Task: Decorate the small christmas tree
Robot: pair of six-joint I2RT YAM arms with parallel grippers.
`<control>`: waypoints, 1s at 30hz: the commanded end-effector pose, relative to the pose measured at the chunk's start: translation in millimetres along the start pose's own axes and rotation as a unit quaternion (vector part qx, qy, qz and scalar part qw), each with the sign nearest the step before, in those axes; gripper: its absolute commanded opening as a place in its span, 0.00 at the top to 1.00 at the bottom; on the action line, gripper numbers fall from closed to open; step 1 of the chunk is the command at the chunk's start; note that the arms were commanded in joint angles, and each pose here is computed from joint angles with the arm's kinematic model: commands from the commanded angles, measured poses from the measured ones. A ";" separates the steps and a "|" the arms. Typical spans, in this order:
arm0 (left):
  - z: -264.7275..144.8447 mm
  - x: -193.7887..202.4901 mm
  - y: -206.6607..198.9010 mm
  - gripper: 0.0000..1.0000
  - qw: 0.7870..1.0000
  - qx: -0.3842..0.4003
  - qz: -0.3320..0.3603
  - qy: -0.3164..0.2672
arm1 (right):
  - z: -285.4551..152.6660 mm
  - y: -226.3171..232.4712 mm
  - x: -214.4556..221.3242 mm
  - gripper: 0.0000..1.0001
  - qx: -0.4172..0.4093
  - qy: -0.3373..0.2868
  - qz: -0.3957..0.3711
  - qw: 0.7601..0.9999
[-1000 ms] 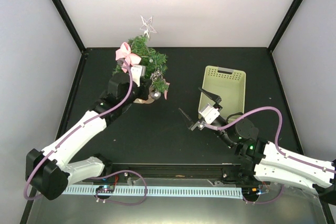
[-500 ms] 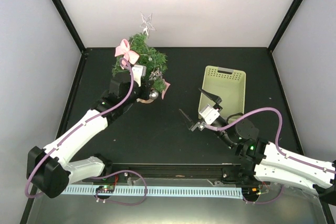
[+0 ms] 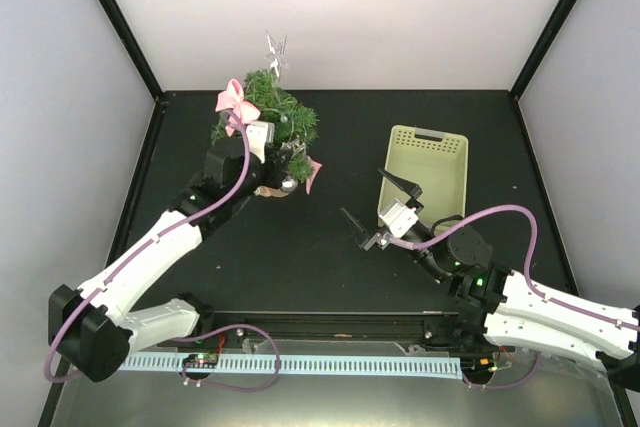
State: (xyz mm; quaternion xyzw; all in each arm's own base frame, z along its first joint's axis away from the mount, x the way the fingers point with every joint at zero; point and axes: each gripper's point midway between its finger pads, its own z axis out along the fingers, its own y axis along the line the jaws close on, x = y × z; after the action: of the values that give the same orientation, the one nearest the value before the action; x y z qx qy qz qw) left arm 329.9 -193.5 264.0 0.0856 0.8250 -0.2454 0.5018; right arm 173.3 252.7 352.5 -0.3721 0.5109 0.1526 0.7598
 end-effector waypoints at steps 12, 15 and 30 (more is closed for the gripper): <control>-23.9 -33.9 -2.6 0.64 0.999 -0.008 0.007 -0.050 | -3.7 -1.1 -3.5 0.00 0.000 -0.010 0.007 1.000; -28.2 -35.0 -5.5 0.63 0.999 -0.002 0.006 -0.052 | -4.0 0.3 -2.6 0.00 -0.003 -0.009 0.008 1.000; -58.6 -49.2 -22.6 0.55 0.997 0.036 0.019 -0.073 | 2.0 0.6 4.9 0.00 -0.007 0.035 0.060 0.998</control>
State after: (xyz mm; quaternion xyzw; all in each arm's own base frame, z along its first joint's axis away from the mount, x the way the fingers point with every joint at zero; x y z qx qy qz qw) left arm 310.1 -180.4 305.4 0.0845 0.7938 -0.2564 0.5450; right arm 176.3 255.8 338.3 -0.3696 0.5423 0.1677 0.7357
